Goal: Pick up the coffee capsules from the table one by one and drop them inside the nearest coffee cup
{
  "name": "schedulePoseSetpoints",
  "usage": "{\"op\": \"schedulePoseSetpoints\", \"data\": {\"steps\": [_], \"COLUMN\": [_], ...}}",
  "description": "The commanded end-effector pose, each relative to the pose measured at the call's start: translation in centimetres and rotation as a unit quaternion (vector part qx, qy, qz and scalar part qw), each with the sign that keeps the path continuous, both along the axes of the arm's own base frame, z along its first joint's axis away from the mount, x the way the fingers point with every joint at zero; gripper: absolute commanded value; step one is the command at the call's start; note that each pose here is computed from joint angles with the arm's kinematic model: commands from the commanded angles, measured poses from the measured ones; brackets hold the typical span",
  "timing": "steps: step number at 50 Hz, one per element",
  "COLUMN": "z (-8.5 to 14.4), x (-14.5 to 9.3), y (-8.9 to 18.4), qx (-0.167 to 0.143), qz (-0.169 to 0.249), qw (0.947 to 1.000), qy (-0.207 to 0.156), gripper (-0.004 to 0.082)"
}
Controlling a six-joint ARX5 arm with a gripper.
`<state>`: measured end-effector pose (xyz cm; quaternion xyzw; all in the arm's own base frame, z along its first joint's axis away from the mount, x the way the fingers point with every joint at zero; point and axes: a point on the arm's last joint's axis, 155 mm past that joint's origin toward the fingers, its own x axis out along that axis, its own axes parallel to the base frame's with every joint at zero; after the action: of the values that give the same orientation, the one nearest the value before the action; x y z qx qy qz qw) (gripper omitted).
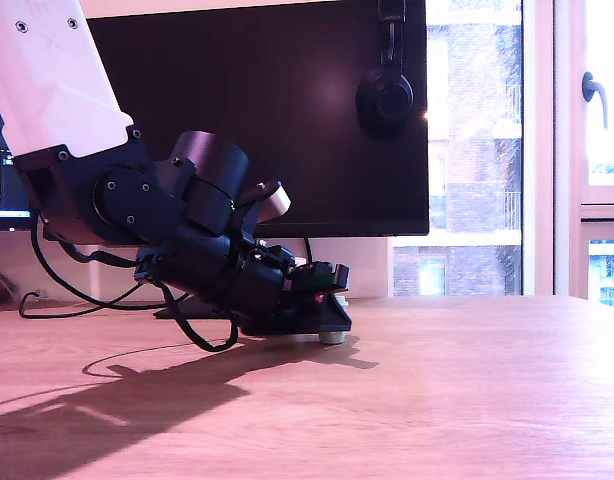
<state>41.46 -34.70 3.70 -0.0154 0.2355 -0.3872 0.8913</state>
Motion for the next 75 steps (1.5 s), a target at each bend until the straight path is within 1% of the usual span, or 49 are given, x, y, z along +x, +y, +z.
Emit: {"op": "schedulePoseSetpoints", "data": {"steps": [1, 10, 12, 21, 30, 42, 52, 59, 60, 64, 66, 67, 75], "z": [-1.0, -0.7, -0.5, 1.1, 2.7, 4.3, 5.6, 6.2, 6.2, 6.5, 6.5, 6.6, 6.8], "x": [-0.2, -0.1, -0.2, -0.7, -1.7, -4.3, -5.8, -5.8, -5.8, -5.3, -5.2, -5.1, -4.3], "y": [-0.2, -0.3, -0.4, -0.7, 0.0, 2.2, 4.8, 7.1, 7.3, 8.4, 8.8, 8.9, 9.8], "qx": [0.004, 0.0, -0.003, -0.01, -0.01, -0.006, -0.007, -0.001, 0.005, 0.014, 0.015, 0.022, 0.025], "qz": [-0.002, -0.002, -0.008, -0.021, -0.024, -0.026, -0.01, 0.015, 0.015, 0.03, 0.035, 0.034, 0.051], "qw": [1.0, 1.0, 1.0, 0.9997, 0.9997, 0.9996, 0.9997, 0.9996, 0.9994, 0.9989, 0.9988, 0.9984, 0.9975], "qy": [0.007, 0.002, 0.003, 0.002, -0.003, -0.015, -0.02, -0.024, -0.03, -0.033, -0.032, -0.039, -0.043], "gripper": [0.0212, 0.0213, 0.0213, 0.0213, 0.0213, 0.0213, 0.0213, 0.0213, 0.0213, 0.0213, 0.0213, 0.0213, 0.0213]}}
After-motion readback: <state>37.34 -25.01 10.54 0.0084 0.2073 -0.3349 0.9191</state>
